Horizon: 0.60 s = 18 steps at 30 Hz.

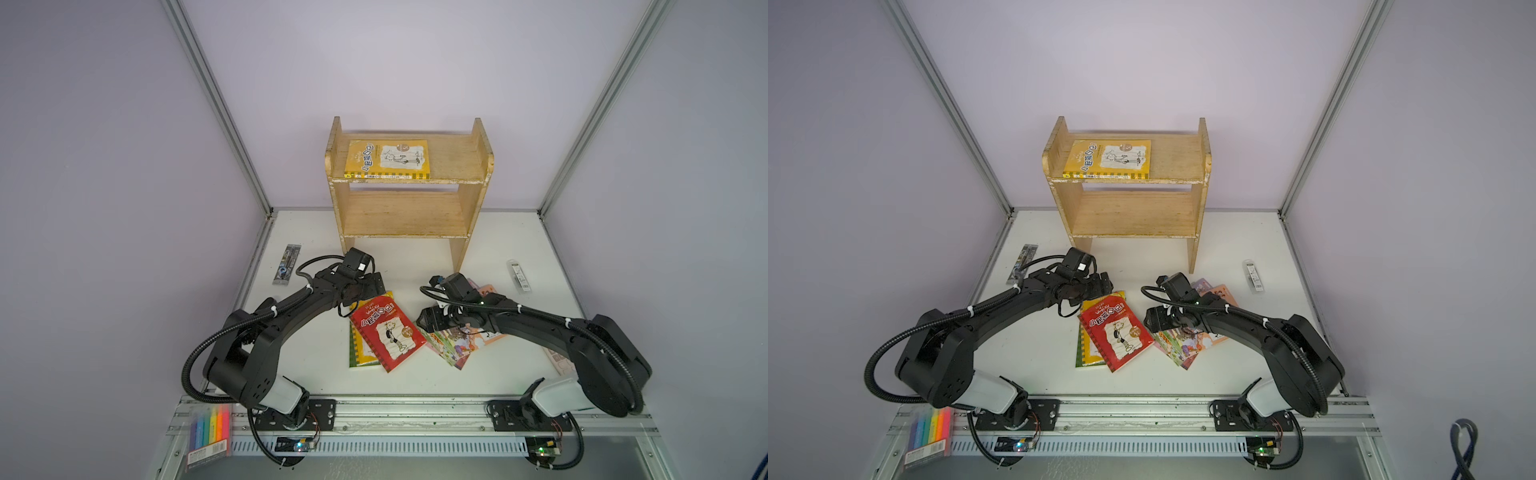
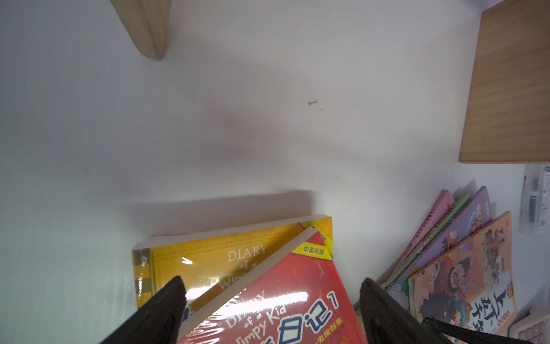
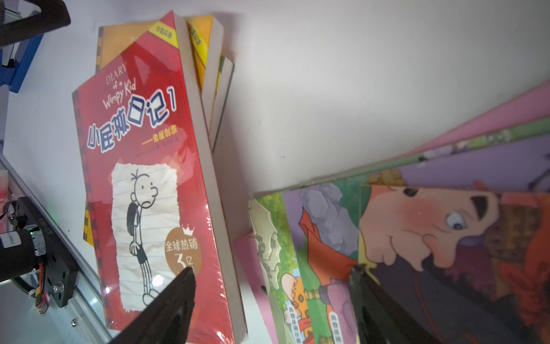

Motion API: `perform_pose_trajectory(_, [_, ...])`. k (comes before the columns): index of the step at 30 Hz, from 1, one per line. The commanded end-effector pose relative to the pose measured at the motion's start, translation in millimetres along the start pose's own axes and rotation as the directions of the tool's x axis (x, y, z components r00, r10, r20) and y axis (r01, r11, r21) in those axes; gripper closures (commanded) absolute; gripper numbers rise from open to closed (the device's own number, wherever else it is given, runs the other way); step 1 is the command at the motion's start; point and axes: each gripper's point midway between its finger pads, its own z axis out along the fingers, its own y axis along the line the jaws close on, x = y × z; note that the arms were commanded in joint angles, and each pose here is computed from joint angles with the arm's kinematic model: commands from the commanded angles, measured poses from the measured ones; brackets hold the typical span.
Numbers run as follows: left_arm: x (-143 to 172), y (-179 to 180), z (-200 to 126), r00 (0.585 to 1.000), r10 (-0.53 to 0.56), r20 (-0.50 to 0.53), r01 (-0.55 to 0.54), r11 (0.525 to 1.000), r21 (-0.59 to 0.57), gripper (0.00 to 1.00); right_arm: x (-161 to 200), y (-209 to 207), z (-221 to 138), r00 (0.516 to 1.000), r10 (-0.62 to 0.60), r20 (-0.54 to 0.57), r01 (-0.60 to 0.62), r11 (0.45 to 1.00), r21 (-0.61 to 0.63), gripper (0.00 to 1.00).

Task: Stacking books/files
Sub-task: Pick up the book from the center of the table.

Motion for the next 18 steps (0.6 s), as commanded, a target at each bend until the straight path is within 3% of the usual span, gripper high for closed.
perform_pose_trajectory(1, [5,-1,8,1.0,0.019,-0.017,-0.019,1.0,0.001,0.08,5,10,1,0.998,0.061,-0.001,-0.061,0.995,-0.077,0.19])
perform_pose_trajectory(18, [21,5,15,0.999,0.027,-0.035,-0.028,0.999,-0.02,0.08,45,24,4,0.988,0.121,-0.099,-0.142,0.958,-0.25,0.28])
